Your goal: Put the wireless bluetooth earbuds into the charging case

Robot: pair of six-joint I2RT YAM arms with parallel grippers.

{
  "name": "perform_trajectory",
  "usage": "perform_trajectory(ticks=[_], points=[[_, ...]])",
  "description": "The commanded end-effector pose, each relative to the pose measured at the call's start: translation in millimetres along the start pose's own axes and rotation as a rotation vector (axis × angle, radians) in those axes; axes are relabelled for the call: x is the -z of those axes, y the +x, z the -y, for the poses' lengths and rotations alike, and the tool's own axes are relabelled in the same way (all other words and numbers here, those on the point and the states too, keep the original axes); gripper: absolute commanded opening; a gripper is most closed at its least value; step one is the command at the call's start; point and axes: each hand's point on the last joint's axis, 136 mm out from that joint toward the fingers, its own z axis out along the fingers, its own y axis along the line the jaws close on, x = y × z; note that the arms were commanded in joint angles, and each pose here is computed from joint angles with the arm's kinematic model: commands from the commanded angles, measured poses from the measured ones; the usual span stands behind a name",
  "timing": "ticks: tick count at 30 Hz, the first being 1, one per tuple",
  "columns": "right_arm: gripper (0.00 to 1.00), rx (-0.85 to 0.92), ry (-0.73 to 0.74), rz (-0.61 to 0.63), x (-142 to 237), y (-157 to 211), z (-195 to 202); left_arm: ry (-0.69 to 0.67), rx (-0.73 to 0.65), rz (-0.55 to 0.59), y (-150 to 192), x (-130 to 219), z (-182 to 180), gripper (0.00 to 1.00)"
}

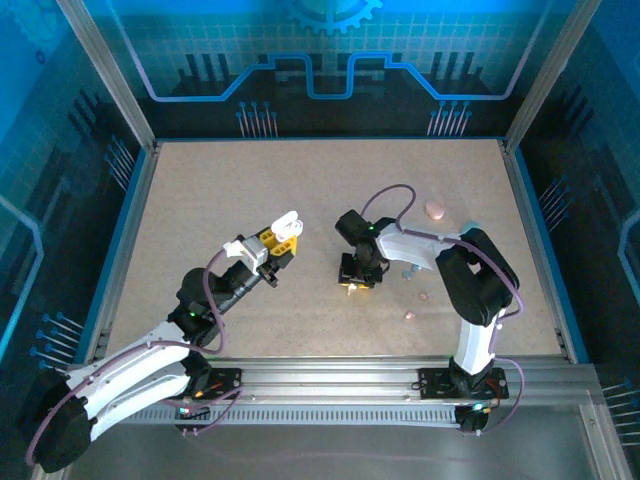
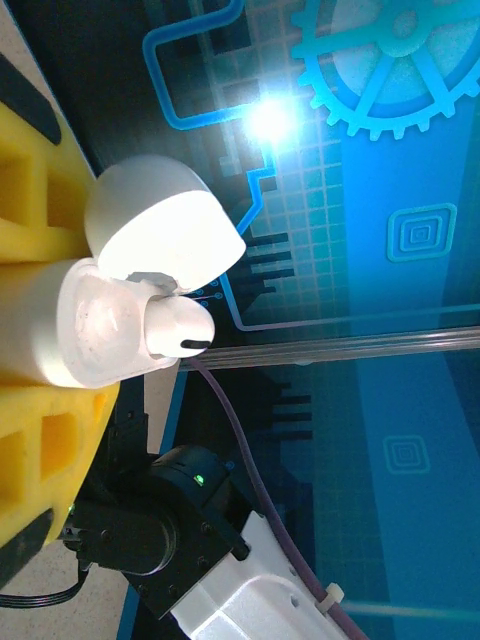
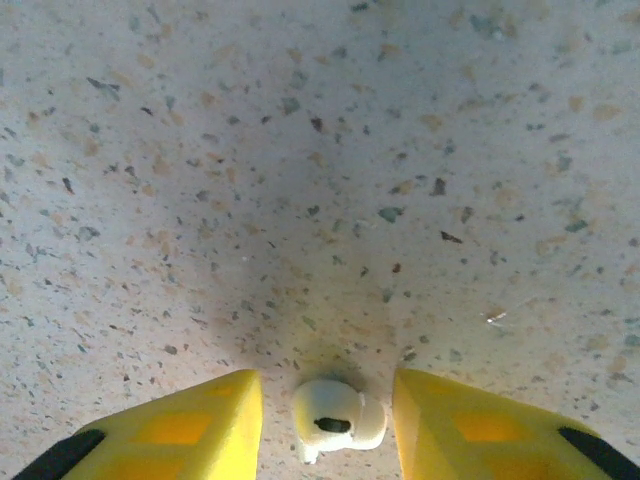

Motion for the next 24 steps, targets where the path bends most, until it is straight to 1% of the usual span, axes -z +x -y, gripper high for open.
perform_trajectory(ticks=[1,15,24], points=[[0.39,0.027,0.077,-0.019,-3.3,4.5,8.3,-0.014,0.000,0.041,-10.1,0.3,-2.4,0.19],[0.34,0.020,0.108,-0.020,-8.2,9.3,2.4,-0.018,0.000,0.040,-8.8,1.2,-3.0,0.19],[0.31,0.050,0.155,-0.008,-7.5,8.9,1.6,-0.017,0.000,0.043,-9.3,1.8,-2.7,0.19]])
